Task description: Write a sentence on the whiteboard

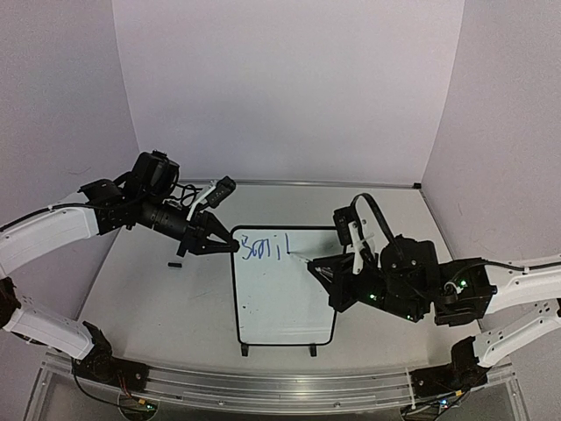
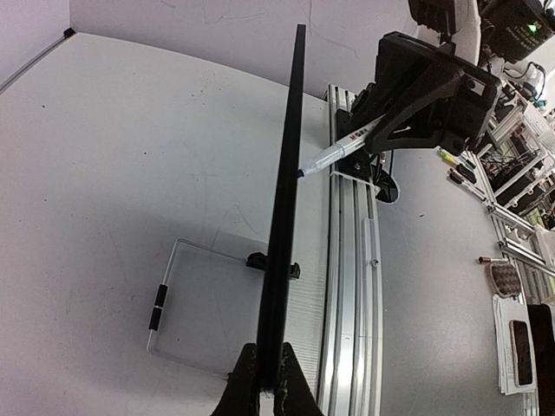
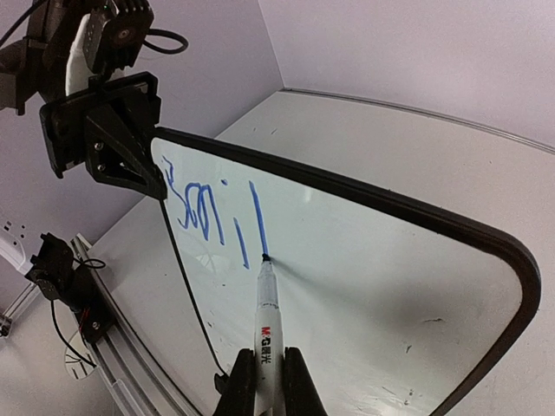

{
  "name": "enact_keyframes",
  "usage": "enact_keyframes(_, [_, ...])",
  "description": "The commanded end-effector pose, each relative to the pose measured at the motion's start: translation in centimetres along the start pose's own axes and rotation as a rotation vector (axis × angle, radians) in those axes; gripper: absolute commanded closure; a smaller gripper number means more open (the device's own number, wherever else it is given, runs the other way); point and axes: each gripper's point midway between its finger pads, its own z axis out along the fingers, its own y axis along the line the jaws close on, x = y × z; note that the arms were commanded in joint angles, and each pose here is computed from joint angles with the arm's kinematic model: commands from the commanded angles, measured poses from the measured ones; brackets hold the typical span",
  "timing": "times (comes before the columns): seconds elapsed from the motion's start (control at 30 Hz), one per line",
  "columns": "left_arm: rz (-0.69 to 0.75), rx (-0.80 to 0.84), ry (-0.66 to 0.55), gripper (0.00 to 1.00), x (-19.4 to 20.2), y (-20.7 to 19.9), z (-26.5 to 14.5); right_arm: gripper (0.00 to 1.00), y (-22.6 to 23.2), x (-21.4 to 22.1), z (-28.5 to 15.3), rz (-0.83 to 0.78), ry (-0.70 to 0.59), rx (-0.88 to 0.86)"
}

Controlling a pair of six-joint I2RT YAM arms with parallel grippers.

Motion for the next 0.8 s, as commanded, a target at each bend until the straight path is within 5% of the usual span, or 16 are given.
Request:
enact_keyframes(0.0, [-0.017, -0.028, 0.067, 1.0, 1.6, 0.5, 0.6, 1.0, -0.2, 0.4, 0.1, 0.01, 0.038, 0.012])
enact_keyframes(0.33, [-0.016, -0.03, 0.068, 1.0, 1.6, 0.6, 0.6, 1.0, 1.1, -1.8, -1.6, 0.017, -0.022, -0.09])
enact_keyframes(0.77, [-0.017, -0.028, 0.068, 1.0, 1.6, 0.5, 0.6, 1.0, -0.4, -2.0, -1.0, 0.019, -0.037, 0.014])
